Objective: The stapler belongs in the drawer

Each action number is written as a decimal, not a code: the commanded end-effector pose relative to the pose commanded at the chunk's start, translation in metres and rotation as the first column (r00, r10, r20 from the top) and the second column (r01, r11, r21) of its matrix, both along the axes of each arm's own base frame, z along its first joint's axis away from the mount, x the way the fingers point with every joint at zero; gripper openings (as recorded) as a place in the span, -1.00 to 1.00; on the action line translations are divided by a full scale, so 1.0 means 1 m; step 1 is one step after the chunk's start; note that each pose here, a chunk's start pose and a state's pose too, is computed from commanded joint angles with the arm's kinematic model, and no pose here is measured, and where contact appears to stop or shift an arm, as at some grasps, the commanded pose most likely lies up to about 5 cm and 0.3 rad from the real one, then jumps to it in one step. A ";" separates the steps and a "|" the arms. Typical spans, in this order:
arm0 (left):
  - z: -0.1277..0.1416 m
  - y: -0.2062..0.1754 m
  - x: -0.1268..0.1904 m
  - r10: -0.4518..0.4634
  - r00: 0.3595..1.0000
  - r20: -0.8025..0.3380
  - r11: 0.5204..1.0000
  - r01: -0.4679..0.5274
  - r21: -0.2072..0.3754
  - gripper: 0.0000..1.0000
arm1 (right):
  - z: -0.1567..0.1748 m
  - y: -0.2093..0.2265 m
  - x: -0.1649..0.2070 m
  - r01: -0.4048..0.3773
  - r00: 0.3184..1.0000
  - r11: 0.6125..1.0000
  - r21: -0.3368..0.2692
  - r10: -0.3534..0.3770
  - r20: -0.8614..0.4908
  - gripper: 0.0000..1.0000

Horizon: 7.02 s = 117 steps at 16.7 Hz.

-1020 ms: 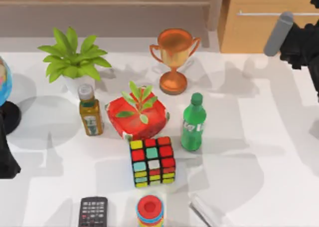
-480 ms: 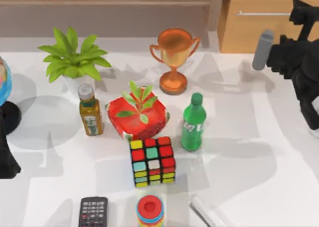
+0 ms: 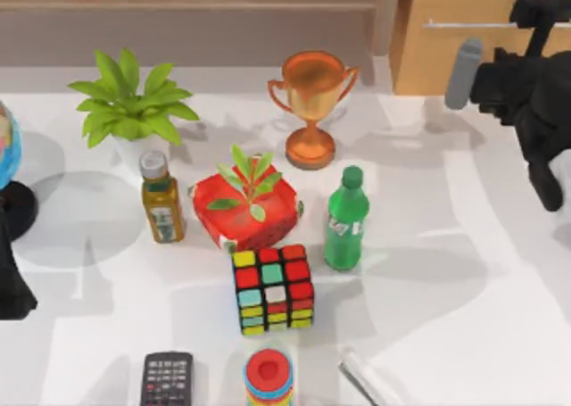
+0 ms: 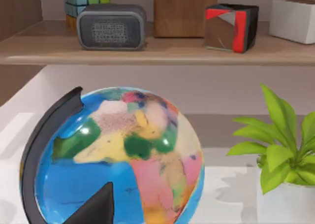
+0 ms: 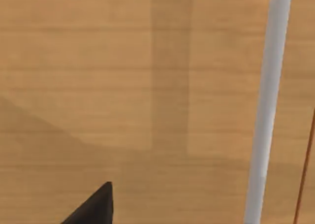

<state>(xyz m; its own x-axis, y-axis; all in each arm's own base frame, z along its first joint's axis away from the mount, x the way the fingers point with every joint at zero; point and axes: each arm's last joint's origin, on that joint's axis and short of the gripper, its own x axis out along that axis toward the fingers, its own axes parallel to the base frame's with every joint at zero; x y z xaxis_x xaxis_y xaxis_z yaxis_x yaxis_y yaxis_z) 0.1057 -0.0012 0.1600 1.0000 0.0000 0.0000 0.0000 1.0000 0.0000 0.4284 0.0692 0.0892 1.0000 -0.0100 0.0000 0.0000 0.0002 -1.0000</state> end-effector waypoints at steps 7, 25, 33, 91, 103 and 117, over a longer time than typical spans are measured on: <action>0.000 0.000 0.000 0.000 1.000 0.000 1.000 0.000 0.000 1.00 | 0.000 0.000 0.002 0.000 1.000 1.000 0.000 0.000 0.000 0.70; 0.000 0.000 0.000 0.000 1.000 0.000 1.000 0.000 0.000 1.00 | 0.000 0.000 0.002 0.000 1.000 1.000 0.000 0.000 0.000 -1.00; 0.000 0.000 0.000 0.000 1.000 0.000 1.000 0.000 0.000 1.00 | -0.002 0.002 -0.030 -0.004 1.000 1.000 0.000 0.004 -0.010 -1.00; 0.000 0.000 0.000 0.000 1.000 0.000 1.000 0.000 0.000 1.00 | -0.002 0.002 -0.186 0.000 1.000 1.000 0.002 0.000 -0.005 1.00; 0.000 0.000 0.000 0.000 1.000 0.000 1.000 0.000 0.000 1.00 | -0.010 0.006 -0.204 -0.025 0.998 1.000 0.011 0.026 -0.055 1.00; 0.000 0.000 0.000 0.000 1.000 0.000 1.000 0.000 0.000 1.00 | 0.132 0.128 -0.184 -0.355 0.821 0.532 0.769 0.571 -0.016 1.00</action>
